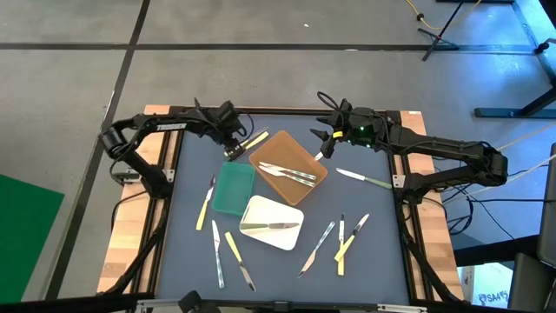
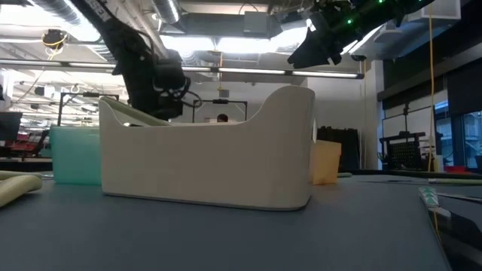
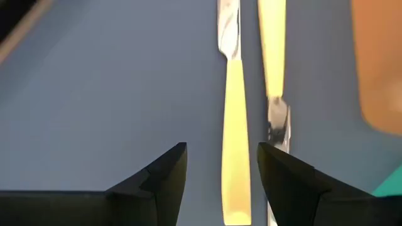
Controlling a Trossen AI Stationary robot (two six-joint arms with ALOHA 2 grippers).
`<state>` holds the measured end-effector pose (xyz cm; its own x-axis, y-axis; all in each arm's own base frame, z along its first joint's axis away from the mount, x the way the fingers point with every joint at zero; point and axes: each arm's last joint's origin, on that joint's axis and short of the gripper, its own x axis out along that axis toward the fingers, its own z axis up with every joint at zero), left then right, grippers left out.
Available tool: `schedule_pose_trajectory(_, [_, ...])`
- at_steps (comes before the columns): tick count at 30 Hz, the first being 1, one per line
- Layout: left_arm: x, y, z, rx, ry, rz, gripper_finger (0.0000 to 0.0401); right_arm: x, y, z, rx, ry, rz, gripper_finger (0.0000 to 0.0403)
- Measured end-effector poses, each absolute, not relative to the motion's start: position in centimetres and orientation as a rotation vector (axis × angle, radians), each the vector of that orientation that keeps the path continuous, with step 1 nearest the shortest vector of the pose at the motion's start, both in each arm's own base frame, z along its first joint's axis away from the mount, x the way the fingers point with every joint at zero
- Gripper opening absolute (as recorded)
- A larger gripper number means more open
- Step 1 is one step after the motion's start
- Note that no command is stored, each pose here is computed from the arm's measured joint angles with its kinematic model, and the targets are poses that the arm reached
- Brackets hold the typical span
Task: Sort silverware by color (type)
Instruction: Put the yellow table knife into the green bin
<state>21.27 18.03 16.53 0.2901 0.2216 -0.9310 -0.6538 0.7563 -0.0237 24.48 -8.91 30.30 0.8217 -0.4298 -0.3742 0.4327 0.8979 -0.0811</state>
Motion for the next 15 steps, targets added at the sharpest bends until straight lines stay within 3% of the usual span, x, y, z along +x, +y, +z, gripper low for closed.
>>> schedule_pose_trajectory(15, [21.6, 18.4, 13.8, -0.419, 1.257, 0.583, 0.0188, 24.5, -8.9, 30.3, 0.008, 0.396, -0.459, 0.0195])
